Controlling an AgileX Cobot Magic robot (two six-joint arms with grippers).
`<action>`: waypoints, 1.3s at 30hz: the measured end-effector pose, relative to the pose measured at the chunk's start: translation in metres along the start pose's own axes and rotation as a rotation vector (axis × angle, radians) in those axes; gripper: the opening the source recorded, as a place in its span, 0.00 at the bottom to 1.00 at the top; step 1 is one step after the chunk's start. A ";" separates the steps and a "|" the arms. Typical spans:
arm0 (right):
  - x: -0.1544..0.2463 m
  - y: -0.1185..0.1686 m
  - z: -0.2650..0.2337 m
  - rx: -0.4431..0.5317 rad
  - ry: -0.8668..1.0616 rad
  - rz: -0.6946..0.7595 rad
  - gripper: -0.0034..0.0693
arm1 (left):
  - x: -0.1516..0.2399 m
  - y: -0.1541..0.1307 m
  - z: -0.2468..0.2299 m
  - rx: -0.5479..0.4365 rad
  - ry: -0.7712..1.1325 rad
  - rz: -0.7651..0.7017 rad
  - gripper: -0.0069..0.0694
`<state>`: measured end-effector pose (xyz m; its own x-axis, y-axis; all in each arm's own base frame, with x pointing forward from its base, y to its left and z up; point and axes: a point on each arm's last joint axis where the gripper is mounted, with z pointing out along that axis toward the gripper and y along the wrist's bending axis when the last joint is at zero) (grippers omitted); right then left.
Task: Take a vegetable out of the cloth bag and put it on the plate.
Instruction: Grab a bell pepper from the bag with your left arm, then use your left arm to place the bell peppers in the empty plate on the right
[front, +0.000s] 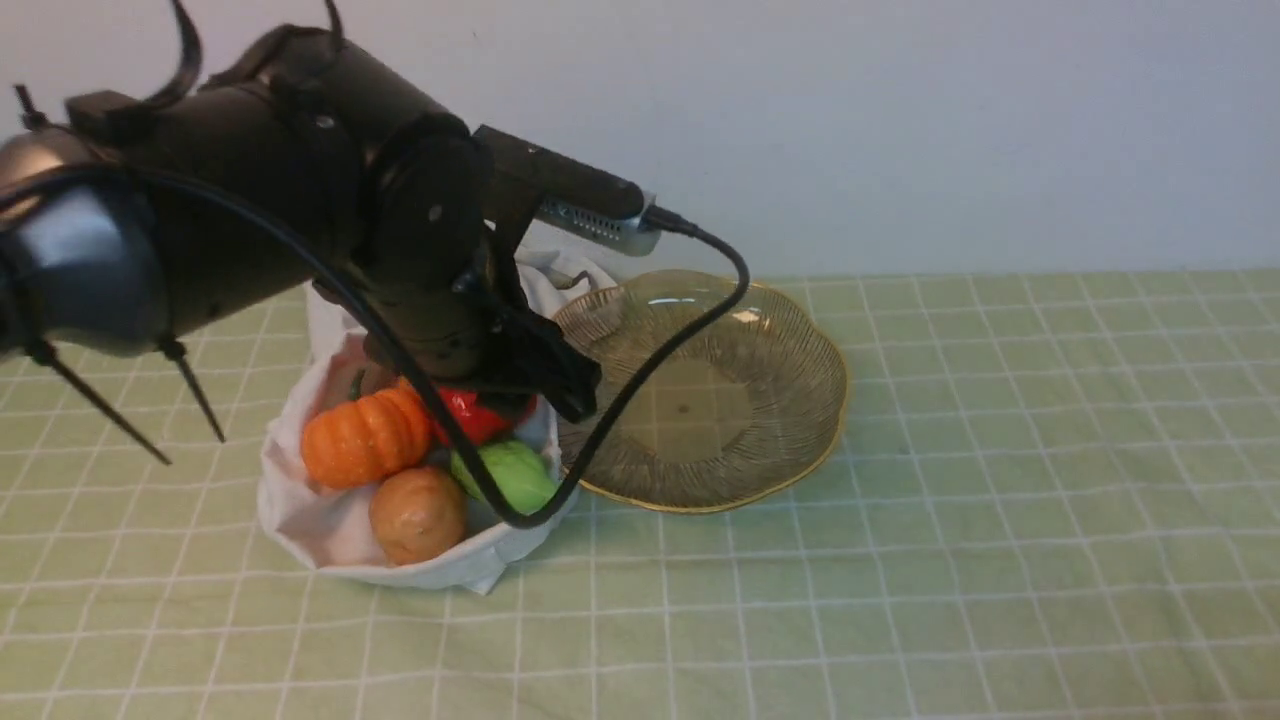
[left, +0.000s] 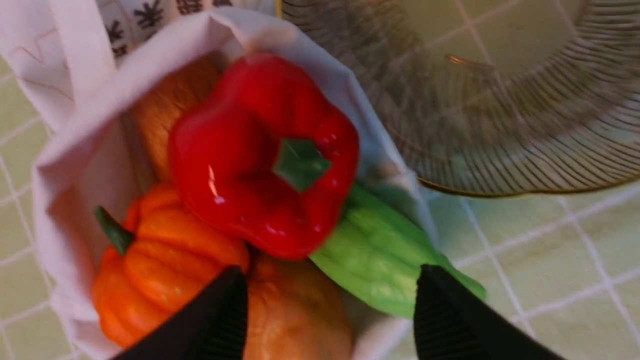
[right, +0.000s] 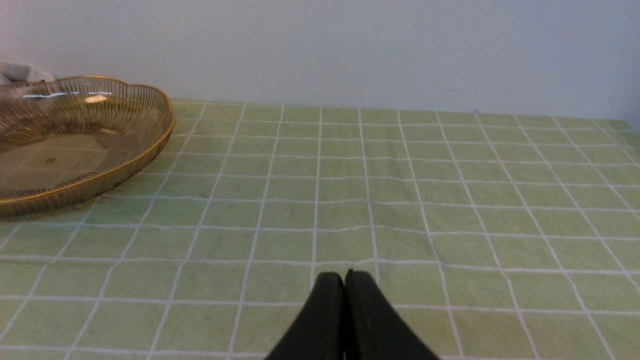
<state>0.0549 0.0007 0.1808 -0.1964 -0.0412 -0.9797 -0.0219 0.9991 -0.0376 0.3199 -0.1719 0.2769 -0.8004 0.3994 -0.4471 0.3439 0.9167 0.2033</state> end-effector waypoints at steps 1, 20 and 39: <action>0.000 0.000 0.000 0.000 0.000 0.000 0.03 | -0.001 0.000 0.006 -0.021 0.000 0.019 0.71; 0.000 0.000 0.000 0.000 0.000 0.000 0.03 | -0.006 -0.011 0.082 -0.167 0.005 0.194 0.89; 0.000 0.000 0.000 0.000 0.000 0.000 0.03 | -0.032 -0.053 -0.046 -0.005 -0.150 0.155 0.86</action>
<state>0.0549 0.0007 0.1808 -0.1964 -0.0412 -0.9797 -0.0219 0.9991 -0.0376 0.3048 -0.2335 0.3200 -0.6558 0.5325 -0.5351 0.4543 0.8445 0.2836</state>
